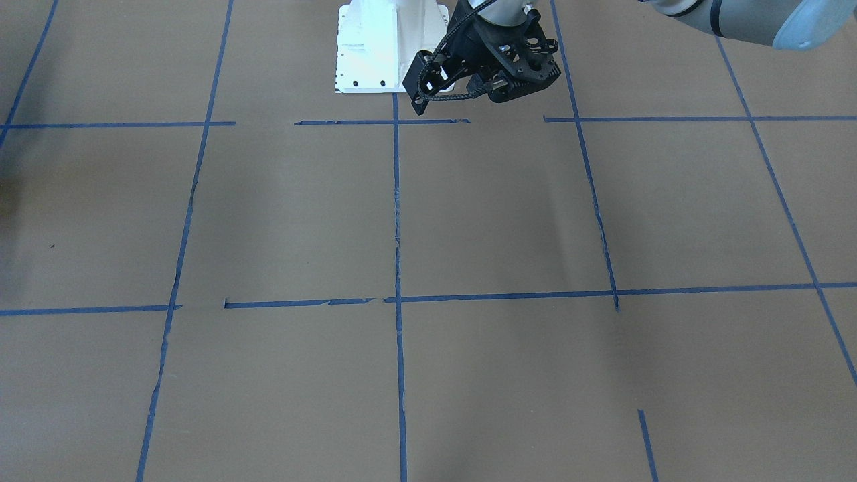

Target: Left arm hands cup to right arm to dump lemon

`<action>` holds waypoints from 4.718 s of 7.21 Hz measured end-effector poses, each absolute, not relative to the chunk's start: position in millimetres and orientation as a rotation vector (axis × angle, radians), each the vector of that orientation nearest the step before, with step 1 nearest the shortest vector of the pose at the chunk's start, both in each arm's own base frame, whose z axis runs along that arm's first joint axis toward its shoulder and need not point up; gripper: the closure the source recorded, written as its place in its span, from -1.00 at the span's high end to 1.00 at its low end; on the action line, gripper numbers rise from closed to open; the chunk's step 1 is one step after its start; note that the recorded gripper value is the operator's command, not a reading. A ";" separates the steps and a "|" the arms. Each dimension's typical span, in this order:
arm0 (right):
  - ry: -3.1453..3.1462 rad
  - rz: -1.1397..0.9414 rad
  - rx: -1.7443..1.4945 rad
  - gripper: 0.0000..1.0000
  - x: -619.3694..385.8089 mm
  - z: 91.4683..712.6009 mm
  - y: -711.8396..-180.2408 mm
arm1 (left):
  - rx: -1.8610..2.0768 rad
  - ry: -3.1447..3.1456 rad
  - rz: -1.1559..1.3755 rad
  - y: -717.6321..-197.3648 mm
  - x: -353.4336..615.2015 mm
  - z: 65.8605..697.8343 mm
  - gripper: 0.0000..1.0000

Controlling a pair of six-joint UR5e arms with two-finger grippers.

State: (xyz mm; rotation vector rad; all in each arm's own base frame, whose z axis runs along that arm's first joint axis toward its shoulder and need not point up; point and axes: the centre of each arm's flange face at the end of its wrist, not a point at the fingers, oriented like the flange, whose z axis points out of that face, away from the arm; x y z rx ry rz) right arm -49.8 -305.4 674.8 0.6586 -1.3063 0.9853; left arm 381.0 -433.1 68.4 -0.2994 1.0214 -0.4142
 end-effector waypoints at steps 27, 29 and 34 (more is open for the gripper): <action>-2.407 1.880 -0.386 -0.98 25.9 719.3 -297.5 | -0.176 1.032 -0.458 -422.3 359.8 70.9 1.00; -2.334 1.836 -0.216 -0.98 13.7 702.3 -318.7 | -0.174 1.033 -0.457 -422.7 358.5 71.0 1.00; -1.859 1.473 0.390 -1.00 -36.0 622.1 -380.9 | -0.172 1.039 -0.455 -421.8 355.6 70.3 1.00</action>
